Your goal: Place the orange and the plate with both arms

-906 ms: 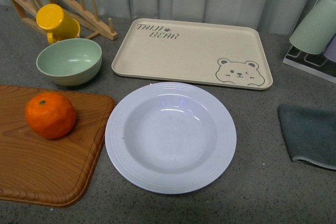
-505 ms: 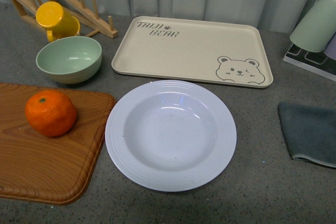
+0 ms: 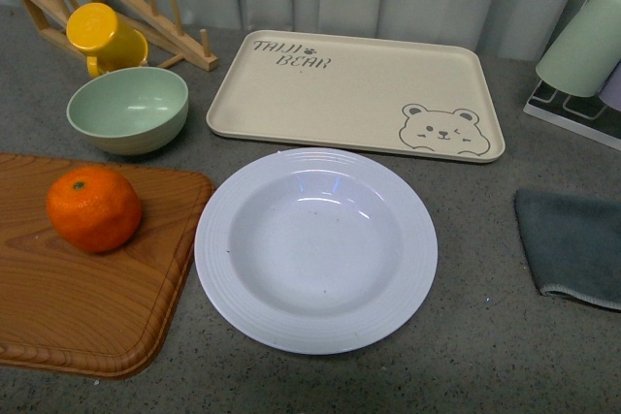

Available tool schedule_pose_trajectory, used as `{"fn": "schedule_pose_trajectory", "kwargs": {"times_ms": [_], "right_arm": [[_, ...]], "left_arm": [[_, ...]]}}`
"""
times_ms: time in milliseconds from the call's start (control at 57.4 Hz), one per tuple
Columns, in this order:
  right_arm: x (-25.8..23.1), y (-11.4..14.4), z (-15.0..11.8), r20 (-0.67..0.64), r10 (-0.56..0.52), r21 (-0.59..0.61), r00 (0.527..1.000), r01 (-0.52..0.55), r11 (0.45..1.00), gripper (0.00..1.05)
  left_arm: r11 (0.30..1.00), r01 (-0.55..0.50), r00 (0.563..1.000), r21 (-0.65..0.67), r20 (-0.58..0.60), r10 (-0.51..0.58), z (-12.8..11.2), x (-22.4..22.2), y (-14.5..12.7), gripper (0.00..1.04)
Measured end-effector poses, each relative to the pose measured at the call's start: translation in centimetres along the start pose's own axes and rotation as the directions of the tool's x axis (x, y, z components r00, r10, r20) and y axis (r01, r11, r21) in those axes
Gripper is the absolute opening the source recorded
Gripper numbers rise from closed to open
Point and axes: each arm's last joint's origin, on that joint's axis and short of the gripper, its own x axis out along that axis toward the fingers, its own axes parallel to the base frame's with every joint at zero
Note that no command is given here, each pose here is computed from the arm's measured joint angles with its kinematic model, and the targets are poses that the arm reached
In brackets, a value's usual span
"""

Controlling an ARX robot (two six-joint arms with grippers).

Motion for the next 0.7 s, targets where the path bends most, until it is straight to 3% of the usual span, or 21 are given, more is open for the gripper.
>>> {"fn": "schedule_pose_trajectory", "kwargs": {"times_ms": [697], "right_arm": [[0.00,0.00,0.00,0.000,0.000,0.000,1.000,0.000,1.000,0.95]], "left_arm": [[1.000,0.000,1.000,0.000,0.000,0.000,0.00,0.00,0.00,0.98]]}}
